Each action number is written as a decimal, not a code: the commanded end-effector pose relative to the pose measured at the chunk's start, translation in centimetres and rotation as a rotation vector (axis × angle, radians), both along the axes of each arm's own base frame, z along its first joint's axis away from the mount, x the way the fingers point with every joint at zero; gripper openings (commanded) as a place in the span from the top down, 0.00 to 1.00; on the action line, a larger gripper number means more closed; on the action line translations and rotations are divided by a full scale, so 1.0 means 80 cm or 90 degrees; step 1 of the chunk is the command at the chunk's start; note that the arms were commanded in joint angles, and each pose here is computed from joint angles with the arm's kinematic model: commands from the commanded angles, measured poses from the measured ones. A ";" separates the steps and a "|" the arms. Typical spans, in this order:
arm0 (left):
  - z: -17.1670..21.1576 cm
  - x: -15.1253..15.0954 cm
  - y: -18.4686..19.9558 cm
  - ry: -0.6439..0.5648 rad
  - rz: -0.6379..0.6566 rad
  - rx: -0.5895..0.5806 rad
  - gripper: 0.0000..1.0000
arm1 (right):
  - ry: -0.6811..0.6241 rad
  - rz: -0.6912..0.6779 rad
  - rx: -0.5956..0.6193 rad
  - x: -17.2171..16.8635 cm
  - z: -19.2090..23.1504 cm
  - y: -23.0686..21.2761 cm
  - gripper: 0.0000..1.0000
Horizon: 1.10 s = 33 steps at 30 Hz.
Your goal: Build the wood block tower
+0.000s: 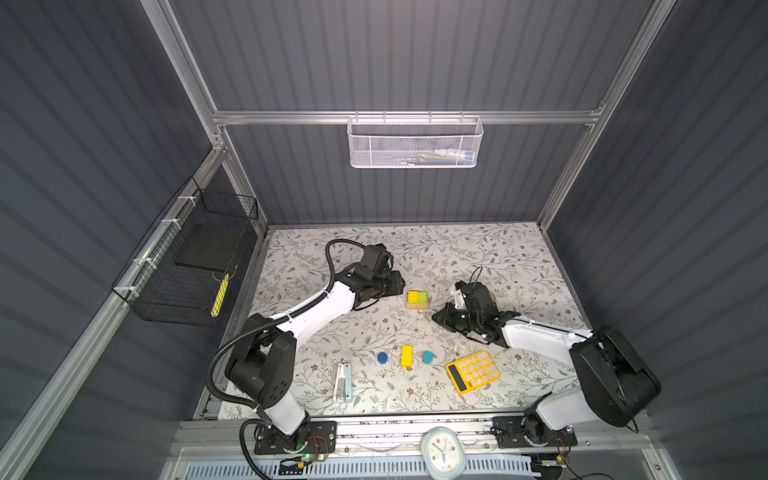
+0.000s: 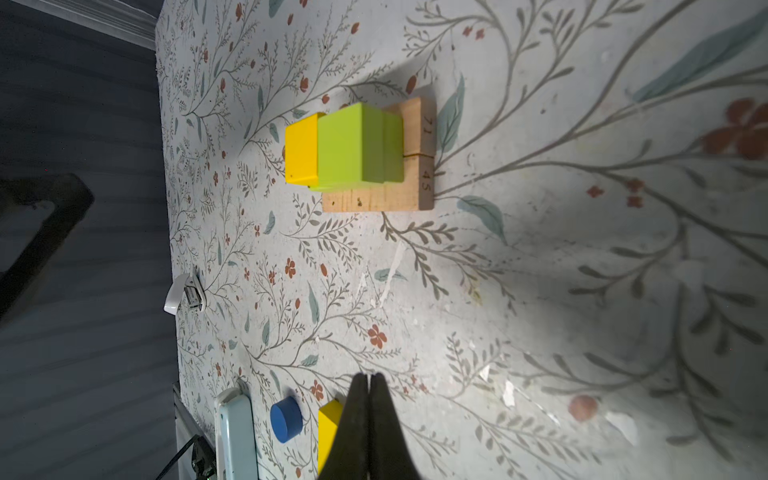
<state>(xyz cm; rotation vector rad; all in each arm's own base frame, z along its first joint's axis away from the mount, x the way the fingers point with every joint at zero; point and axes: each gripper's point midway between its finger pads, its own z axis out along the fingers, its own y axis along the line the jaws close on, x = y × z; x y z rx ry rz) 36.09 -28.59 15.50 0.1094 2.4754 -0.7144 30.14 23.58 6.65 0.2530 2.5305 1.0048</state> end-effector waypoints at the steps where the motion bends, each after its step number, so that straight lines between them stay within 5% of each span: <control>1: -0.001 -0.006 0.003 -0.003 -0.007 0.013 0.52 | -0.025 -0.012 0.031 0.022 0.013 0.014 1.00; 33: -0.016 -0.003 0.000 0.007 -0.015 0.023 0.53 | -0.026 -0.052 0.028 0.075 0.001 0.033 1.00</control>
